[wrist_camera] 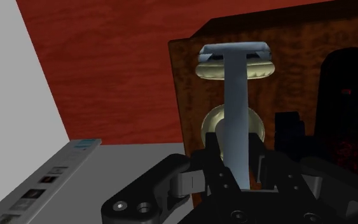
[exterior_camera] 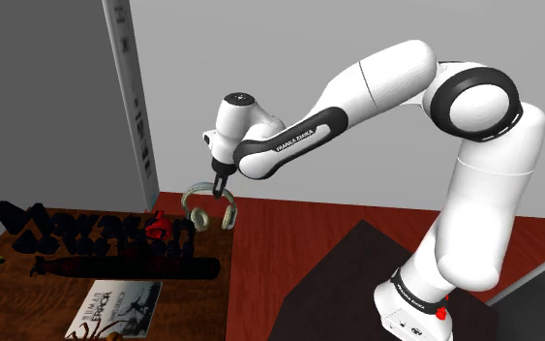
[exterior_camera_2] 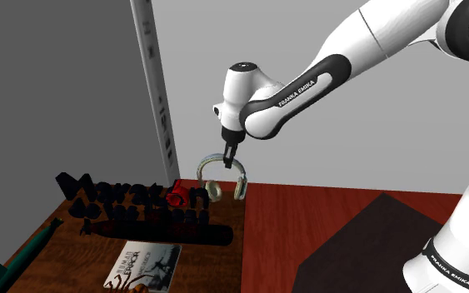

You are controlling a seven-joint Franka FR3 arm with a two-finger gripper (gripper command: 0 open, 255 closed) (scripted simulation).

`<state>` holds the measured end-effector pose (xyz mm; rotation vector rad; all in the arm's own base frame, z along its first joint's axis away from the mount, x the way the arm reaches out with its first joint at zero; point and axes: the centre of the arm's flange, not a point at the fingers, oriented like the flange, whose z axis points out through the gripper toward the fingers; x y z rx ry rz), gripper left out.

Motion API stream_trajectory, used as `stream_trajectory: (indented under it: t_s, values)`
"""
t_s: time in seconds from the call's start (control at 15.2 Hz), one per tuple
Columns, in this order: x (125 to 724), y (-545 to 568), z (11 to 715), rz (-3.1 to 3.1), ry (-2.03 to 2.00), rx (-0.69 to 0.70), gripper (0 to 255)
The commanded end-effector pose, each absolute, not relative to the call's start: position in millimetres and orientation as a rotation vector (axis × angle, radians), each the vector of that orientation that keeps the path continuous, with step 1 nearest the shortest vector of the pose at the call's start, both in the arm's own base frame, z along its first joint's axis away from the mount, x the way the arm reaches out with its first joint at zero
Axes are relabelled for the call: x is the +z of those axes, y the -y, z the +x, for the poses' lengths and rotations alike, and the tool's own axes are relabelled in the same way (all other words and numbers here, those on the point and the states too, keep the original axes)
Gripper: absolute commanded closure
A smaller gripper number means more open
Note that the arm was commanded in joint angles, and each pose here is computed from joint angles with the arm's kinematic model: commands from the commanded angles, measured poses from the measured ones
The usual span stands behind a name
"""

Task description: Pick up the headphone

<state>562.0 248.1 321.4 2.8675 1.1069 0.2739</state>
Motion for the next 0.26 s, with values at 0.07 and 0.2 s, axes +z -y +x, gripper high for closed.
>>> stream_trajectory:
  t_s: [0.07, 0.2]
  values:
    - [337.2, -248.6, 562.3, 2.867, -1.107, 0.275, 255]
    - [338.0, -248.6, 562.3, 2.867, -1.107, 0.275, 255]
